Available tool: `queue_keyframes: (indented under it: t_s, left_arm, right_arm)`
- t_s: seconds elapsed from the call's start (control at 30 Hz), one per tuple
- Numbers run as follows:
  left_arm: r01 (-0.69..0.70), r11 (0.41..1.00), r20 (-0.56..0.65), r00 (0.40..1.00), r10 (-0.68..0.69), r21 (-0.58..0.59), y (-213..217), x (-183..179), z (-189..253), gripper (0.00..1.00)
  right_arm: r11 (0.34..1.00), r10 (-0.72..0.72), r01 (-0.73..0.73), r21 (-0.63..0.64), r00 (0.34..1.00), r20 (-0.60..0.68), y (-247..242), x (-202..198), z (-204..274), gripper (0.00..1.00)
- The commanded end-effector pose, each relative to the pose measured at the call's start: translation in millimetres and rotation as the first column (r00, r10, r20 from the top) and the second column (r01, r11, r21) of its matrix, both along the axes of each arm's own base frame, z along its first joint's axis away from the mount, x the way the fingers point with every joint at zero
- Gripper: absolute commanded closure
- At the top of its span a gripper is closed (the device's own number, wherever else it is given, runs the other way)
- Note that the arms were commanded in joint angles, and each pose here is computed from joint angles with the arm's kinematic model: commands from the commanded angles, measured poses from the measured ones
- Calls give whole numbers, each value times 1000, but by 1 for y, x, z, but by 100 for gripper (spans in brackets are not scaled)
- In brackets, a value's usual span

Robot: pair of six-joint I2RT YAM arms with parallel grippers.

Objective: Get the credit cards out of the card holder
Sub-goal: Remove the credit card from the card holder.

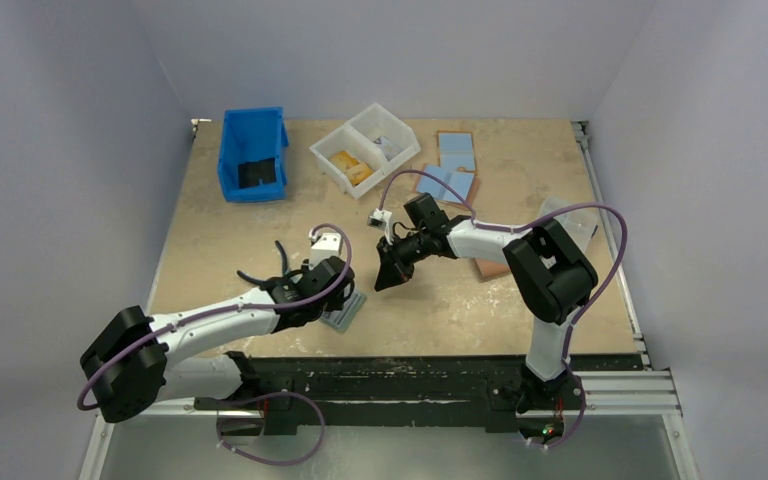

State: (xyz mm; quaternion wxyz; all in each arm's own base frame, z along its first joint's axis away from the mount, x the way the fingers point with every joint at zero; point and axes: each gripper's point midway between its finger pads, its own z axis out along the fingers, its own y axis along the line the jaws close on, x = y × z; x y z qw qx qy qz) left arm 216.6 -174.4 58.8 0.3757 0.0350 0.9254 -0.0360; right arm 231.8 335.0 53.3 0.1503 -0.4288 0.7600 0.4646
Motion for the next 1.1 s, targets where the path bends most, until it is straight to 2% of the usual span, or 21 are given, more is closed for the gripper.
queue_keyframes:
  t_s: [0.0, 0.37, 0.7, 0.87, 0.93, 0.97, 1.07]
  left_arm:
    - [-28, 1000, 42, 999, 28, 1, 7, 10, 17, 62]
    - [-65, 998, 50, 997, 64, 18, 22, 14, 20, 68]
    - [-53, 998, 17, 998, 52, 31, 28, 17, 15, 78]
    - [-40, 999, -1, 999, 40, 23, 30, 20, 11, 85]
    - [-30, 999, -19, 999, 30, 14, 31, 22, 7, 98]
    - [-23, 1000, -30, 999, 23, 7, 31, 22, 4, 100]
    - [7, 998, -38, 999, -9, -62, 20, 25, 4, 100]
  right_arm:
    - [998, 10, -12, 62, 999, 38, 9, 9, 23, 88]
    - [998, 10, -12, 65, 999, 37, 9, 9, 23, 88]
    - [998, 10, -13, 65, 999, 37, 9, 9, 24, 88]
    - [998, 13, -16, 67, 999, 35, 9, 8, 25, 88]
    - [997, 19, -22, 71, 999, 41, 9, 8, 27, 88]
    - [997, 27, -31, 76, 998, 48, 9, 7, 29, 88]
    - [990, 85, -94, 108, 992, 90, 8, 2, 43, 88]
